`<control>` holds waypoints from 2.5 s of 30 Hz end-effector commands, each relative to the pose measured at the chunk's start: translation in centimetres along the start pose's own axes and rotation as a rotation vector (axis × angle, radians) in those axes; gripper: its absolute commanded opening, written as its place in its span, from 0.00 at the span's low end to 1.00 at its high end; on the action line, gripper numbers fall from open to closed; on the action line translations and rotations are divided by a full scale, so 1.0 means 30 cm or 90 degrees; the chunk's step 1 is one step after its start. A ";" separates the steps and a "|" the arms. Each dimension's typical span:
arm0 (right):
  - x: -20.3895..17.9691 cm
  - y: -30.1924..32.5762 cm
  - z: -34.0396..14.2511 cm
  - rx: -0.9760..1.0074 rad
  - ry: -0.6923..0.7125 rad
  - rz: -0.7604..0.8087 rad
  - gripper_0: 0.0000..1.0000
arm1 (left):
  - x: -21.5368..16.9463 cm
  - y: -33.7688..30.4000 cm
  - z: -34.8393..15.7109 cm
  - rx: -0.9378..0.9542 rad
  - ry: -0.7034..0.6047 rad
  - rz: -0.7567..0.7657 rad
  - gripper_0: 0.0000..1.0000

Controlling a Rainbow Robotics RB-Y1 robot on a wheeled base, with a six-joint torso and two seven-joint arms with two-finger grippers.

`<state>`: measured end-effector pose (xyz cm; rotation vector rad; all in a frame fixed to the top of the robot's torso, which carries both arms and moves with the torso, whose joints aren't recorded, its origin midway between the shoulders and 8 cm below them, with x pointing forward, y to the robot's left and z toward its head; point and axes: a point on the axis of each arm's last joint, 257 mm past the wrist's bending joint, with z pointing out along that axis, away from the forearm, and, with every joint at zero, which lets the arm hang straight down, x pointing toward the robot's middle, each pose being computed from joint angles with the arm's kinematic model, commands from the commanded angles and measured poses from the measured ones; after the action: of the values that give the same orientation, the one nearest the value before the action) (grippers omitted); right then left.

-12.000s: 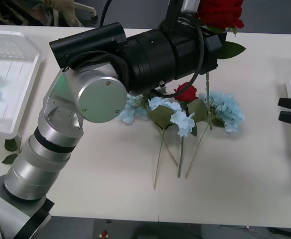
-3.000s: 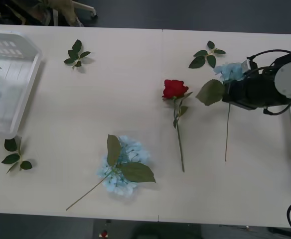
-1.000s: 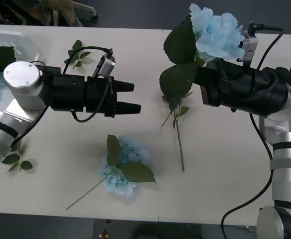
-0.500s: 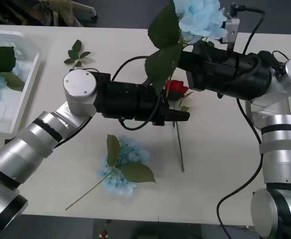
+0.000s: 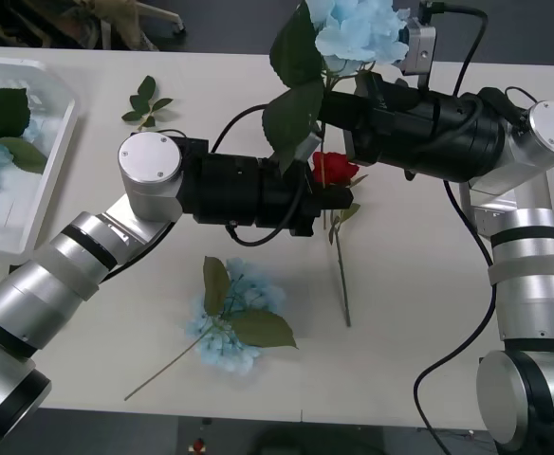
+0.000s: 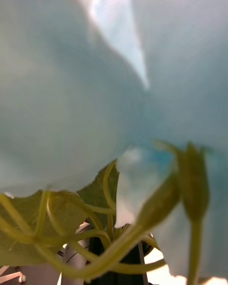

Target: Put the red flowers into the right box and the blue flowers into the left box

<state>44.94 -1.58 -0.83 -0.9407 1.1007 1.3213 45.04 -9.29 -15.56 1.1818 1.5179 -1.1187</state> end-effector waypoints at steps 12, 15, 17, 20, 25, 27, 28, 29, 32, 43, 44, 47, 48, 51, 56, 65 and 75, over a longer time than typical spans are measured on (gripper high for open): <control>-0.005 0.007 0.004 -0.011 0.029 -0.009 0.34 | -0.038 0.104 -0.157 -0.050 -0.004 0.006 0.00; -0.005 -0.001 -0.002 -0.005 0.033 -0.012 0.82 | -0.033 0.121 -0.201 -0.058 -0.012 -0.012 0.00; -0.011 -0.005 -0.003 -0.003 0.033 -0.014 0.93 | -0.053 0.127 -0.229 -0.058 -0.026 -0.026 0.00; -0.019 -0.007 -0.004 -0.003 0.032 -0.017 0.97 | -0.068 0.147 -0.267 -0.067 -0.032 -0.029 0.00; -0.020 -0.004 -0.008 -0.005 0.032 -0.018 1.00 | -0.040 0.227 -0.395 -0.114 -0.026 -0.042 0.00; -0.020 -0.001 -0.012 -0.007 0.034 -0.019 1.00 | -0.018 0.278 -0.491 -0.145 -0.029 -0.066 0.00; -0.020 -0.001 -0.012 -0.007 0.034 -0.019 1.00 | -0.018 0.278 -0.491 -0.145 -0.029 -0.066 0.00; -0.014 -0.002 -0.027 -0.006 0.041 -0.020 1.00 | -0.009 0.324 -0.611 -0.172 -0.016 -0.075 0.00; -0.008 0.003 -0.063 -0.010 0.061 -0.026 1.00 | -0.012 0.373 -0.817 -0.217 0.022 -0.064 0.00; 0.041 -0.040 -0.317 0.051 0.247 0.067 1.00 | 0.155 0.346 -1.646 -0.405 0.331 -0.215 0.00; 0.052 -0.052 -0.340 0.067 0.269 0.085 1.00 | 0.170 0.338 -1.695 -0.417 0.357 -0.220 0.00; 0.085 -0.090 -0.404 0.118 0.324 0.128 1.00 | 0.240 0.320 -1.838 -0.457 0.440 -0.237 0.00; 0.096 -0.111 -0.429 0.144 0.340 0.147 1.00 | 0.274 0.313 -1.894 -0.475 0.471 -0.247 0.00; 0.115 -0.163 -0.494 0.214 0.367 0.201 1.00 | 0.344 0.304 -2.014 -0.517 0.539 -0.260 0.00; 0.187 -0.220 -0.580 0.313 0.404 0.287 1.00 | 0.463 0.284 -2.191 -0.568 0.699 -0.253 0.00; 0.292 -0.280 -0.656 0.439 0.408 0.413 1.00 | 0.575 0.292 -2.314 -0.601 0.837 -0.214 0.03; 0.374 -0.317 -0.719 0.593 0.475 0.448 1.00 | 0.599 0.299 -2.329 -0.612 0.836 -0.224 0.99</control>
<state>51.73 -20.92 -19.38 -0.3309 2.4988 0.7708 42.17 63.60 -21.93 0.8839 2.8559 0.5166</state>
